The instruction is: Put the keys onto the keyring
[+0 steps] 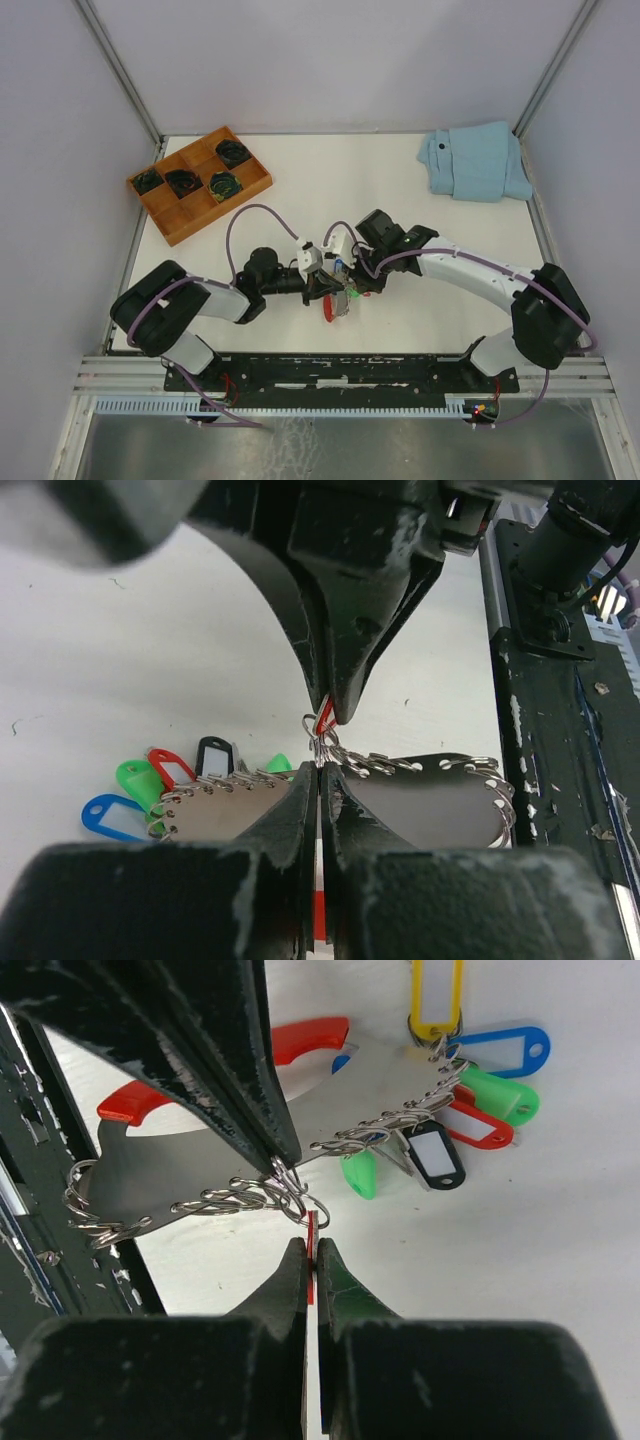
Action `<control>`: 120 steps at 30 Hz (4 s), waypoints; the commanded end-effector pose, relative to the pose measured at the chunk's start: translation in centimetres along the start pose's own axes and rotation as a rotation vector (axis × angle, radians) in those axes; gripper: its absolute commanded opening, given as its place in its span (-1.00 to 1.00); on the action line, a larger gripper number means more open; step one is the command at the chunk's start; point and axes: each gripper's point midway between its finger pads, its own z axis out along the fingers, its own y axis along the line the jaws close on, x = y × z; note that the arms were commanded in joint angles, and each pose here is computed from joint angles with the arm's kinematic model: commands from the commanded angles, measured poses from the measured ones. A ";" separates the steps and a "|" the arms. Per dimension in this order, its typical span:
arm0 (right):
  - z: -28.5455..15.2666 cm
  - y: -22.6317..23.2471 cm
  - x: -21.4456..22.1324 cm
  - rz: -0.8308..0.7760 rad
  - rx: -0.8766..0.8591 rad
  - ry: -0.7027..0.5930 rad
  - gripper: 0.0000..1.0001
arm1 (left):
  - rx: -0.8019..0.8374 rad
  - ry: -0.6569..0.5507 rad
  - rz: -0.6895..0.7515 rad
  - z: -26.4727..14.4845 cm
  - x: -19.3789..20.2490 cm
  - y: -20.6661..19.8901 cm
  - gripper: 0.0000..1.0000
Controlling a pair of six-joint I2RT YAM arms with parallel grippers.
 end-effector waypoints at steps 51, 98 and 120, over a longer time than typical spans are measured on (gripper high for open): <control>5.8 -0.7 -0.6 0.190 -0.088 0.379 -0.99 | -0.086 0.153 0.558 3.0 -0.5 -5.4 -0.95; -0.7 2.3 -4.8 0.059 -0.100 0.044 -0.99 | -0.185 0.066 0.119 -0.2 0.9 -1.2 -0.66; 2.9 1.9 -1.6 0.125 -0.208 0.231 -0.99 | -0.106 0.039 0.358 0.9 -2.6 -4.2 -0.95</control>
